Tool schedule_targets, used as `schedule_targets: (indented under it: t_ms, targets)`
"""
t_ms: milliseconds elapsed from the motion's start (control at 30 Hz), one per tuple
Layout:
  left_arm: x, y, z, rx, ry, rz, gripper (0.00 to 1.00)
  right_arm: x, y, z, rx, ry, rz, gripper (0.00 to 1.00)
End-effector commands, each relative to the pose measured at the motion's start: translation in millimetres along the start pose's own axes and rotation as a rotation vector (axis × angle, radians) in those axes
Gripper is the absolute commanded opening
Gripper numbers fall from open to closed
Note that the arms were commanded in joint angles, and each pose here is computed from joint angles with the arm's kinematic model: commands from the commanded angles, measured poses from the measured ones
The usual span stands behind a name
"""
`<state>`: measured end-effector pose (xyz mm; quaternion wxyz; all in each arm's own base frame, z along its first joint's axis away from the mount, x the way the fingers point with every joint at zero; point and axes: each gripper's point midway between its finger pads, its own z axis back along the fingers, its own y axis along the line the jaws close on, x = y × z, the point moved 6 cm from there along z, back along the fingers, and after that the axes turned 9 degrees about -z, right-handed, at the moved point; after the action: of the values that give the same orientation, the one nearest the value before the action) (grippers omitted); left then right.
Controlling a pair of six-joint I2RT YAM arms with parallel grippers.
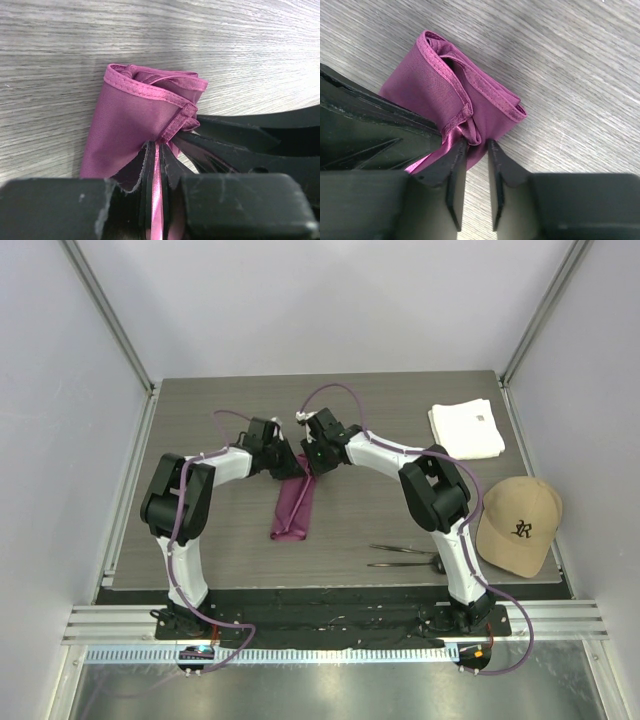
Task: Fold the napkin into a case and place the utensils inside
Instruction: Stuff the top corner of the smaller-rectangle-folded napkin into the folded napkin.
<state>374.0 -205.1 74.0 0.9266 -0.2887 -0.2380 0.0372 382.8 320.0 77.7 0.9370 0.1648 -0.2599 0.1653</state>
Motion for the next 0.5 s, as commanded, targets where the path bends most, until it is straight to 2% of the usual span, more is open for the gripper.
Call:
schedule_targets:
  t_ms: [0, 167, 200, 267, 467]
  targets:
    - [21, -18, 15, -0.022, -0.06, -0.047, 0.11, 22, 9, 32, 0.029, -0.072, 0.013, 0.22]
    - [25, -18, 16, -0.01, -0.066, -0.061, 0.1, 20, 8, 35, 0.03, -0.072, 0.011, 0.21]
    - [24, -17, 15, -0.006, -0.06, -0.06, 0.1, 20, 7, 37, 0.029, -0.076, 0.008, 0.27]
    - [26, -17, 12, -0.004, -0.052, -0.065, 0.1, 19, 6, 38, 0.03, -0.074, 0.004, 0.3]
    - [24, -13, 7, 0.005, -0.039, -0.063, 0.1, 16, 0, 37, 0.037, -0.061, -0.002, 0.29]
